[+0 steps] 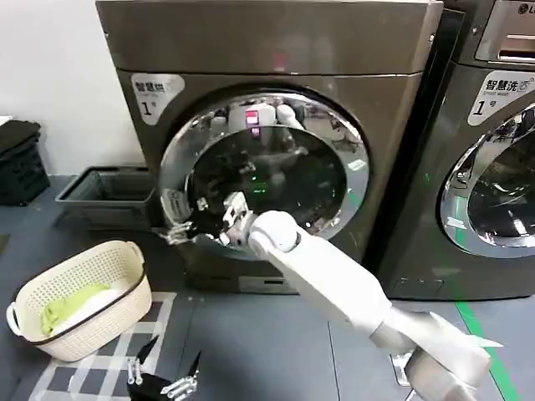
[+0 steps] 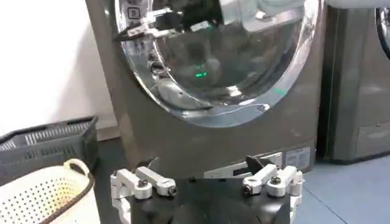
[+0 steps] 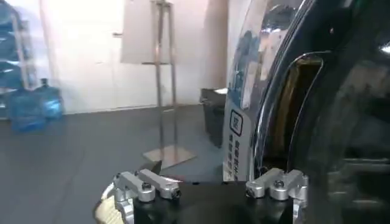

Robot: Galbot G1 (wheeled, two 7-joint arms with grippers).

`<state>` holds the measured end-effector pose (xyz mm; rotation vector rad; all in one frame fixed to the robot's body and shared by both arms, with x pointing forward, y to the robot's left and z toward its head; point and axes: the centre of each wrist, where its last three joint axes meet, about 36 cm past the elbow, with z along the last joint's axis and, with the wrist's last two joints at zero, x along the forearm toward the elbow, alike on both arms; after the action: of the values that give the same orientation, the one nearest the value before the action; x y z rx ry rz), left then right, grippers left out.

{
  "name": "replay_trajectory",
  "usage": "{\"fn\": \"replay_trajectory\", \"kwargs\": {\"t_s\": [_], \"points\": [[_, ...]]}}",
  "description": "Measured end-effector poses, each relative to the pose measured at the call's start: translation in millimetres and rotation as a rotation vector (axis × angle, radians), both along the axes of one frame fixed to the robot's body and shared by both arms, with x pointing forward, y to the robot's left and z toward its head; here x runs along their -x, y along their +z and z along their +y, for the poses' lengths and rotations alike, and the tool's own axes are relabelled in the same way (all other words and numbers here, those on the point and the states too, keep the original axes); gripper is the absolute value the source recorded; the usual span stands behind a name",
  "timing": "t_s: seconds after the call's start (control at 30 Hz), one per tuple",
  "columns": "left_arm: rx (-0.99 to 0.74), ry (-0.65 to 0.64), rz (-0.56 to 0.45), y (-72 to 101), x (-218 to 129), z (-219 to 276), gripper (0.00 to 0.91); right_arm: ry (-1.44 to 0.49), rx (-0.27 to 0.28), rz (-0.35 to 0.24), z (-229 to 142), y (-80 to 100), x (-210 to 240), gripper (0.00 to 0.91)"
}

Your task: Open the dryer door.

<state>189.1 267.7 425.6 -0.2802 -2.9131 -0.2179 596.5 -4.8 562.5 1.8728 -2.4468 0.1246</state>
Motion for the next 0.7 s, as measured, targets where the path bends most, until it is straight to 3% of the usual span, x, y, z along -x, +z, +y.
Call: {"fn": "replay_trajectory", "kwargs": {"t_s": [0.7], "points": [[0.043,0.120,-0.030,40.0,-24.3,64.7,0.907,0.153,-0.017,0.026,-46.3,2.4,44.0,0.907]]}}
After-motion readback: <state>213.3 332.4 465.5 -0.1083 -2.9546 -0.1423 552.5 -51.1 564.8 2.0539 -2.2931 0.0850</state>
